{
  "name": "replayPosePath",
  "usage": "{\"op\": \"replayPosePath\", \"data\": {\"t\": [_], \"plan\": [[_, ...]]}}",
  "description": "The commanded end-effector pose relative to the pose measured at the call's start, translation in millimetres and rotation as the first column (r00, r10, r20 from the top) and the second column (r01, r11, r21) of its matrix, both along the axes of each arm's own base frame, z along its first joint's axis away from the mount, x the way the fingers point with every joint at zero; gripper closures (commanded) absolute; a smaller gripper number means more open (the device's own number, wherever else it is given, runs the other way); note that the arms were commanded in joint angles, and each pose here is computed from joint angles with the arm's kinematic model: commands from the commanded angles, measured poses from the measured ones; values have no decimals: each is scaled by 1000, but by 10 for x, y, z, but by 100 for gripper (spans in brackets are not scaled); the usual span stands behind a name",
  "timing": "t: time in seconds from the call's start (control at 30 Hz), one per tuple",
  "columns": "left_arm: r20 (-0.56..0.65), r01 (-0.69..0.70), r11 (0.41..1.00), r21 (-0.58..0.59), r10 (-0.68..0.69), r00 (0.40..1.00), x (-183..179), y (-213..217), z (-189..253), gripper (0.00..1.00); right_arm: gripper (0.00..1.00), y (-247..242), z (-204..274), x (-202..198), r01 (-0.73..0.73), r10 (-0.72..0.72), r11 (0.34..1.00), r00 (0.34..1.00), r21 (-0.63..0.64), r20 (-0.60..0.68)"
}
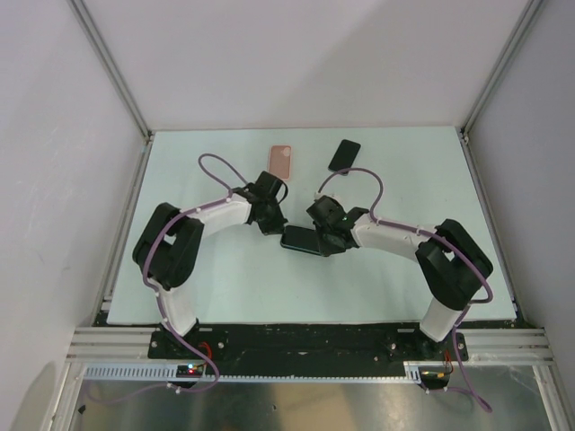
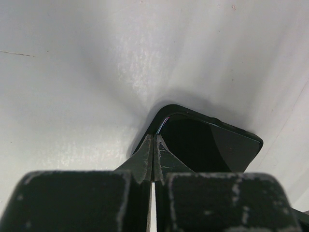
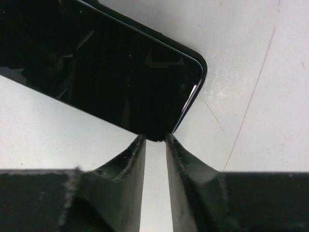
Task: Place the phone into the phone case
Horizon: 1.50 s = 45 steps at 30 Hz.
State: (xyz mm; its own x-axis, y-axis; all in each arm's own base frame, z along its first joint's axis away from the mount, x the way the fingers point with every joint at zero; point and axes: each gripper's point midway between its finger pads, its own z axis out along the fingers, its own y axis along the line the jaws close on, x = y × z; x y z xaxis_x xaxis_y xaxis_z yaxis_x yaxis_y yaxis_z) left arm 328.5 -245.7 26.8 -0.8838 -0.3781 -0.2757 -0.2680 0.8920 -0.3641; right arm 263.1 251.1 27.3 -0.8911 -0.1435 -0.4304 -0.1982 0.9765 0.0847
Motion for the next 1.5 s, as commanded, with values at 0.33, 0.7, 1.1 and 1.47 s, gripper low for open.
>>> {"op": "replayPosePath", "data": {"t": [0.33, 0.7, 1.1, 1.47], "plan": [[41, 66, 998, -13, -66, 997, 164, 15, 509, 86, 14, 543, 1017, 673, -507, 402, 841, 819, 189, 410], [48, -50, 997, -67, 53, 997, -53, 360, 785, 71, 7, 650, 653, 720, -627, 582, 660, 775, 414, 247], [-47, 23, 995, -98, -27, 998, -574, 59, 268, 71, 6, 539, 324, 605, -519, 544, 697, 832, 495, 108], [-86, 38, 993, -112, -48, 995, -505, -111, 49, 73, 6, 482, 117, 512, -433, 468, 761, 882, 483, 53]]}}
